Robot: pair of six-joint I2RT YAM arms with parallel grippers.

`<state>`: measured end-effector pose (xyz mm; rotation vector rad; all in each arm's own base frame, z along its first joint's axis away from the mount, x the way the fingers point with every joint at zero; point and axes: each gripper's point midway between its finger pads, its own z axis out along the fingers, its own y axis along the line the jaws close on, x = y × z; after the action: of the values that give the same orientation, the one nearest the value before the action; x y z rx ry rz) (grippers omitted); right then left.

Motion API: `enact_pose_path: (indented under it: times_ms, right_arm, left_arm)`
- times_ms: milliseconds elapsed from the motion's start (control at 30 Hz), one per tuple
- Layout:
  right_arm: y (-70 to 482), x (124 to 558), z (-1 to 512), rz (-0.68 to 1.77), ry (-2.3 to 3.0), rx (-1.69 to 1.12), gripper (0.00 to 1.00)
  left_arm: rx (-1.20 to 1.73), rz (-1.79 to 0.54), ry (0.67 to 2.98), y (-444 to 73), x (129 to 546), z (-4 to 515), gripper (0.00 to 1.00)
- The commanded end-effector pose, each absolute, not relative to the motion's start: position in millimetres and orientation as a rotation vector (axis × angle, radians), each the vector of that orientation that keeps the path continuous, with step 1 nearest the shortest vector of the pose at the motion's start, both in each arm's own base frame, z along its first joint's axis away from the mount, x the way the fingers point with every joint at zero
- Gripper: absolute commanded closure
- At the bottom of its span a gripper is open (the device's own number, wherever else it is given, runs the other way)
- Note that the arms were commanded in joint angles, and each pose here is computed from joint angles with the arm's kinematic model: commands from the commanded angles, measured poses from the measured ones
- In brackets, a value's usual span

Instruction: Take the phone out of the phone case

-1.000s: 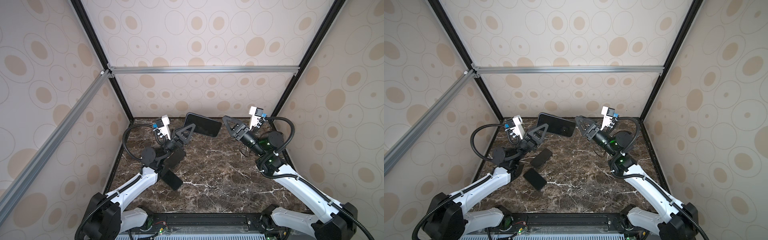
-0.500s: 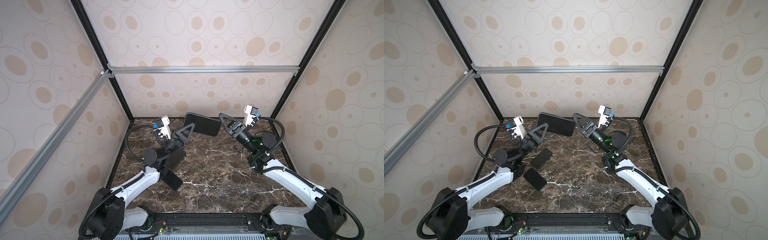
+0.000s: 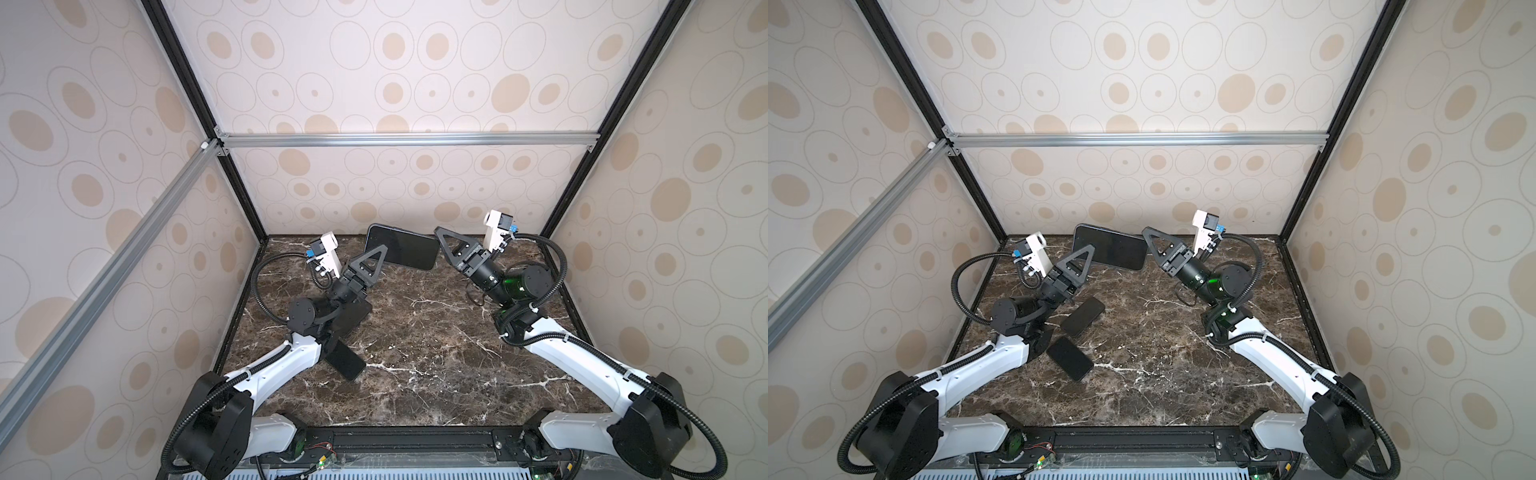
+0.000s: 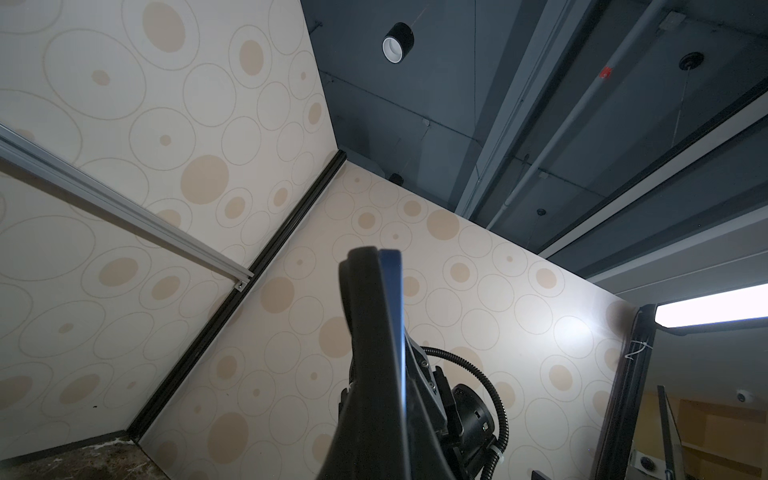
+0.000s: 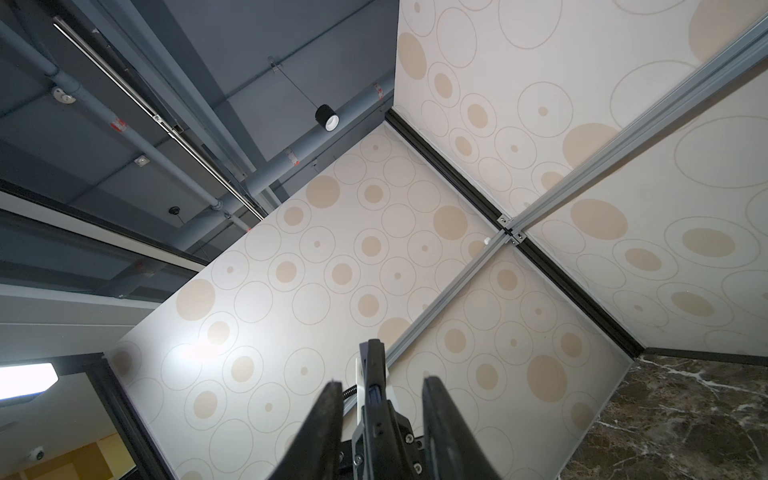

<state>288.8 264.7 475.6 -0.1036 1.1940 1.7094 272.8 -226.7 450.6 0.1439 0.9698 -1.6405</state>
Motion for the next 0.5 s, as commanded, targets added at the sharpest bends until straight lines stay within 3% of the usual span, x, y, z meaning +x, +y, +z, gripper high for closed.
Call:
enact_pose_path:
  times_ms: [0,67,233,467]
  right_arm:
    - [263,277,501,1.767,1.108,-0.13,0.66]
    - [263,278,504,1.77,1.098,-0.127,0.6]
    - [261,280,511,1.765,1.074,-0.119,0.6]
    - [264,281,514,1.789,1.061,-0.13,0.71]
  left_arm:
    - [0.17,-1.668,0.831,-216,254,480,1.0]
    - [0.179,-1.678,0.83,-218,254,481,1.0]
    - [0.184,-1.696,0.837,-222,254,480,1.0]
    - [0.179,-1.697,0.84,-224,256,477,1.0]
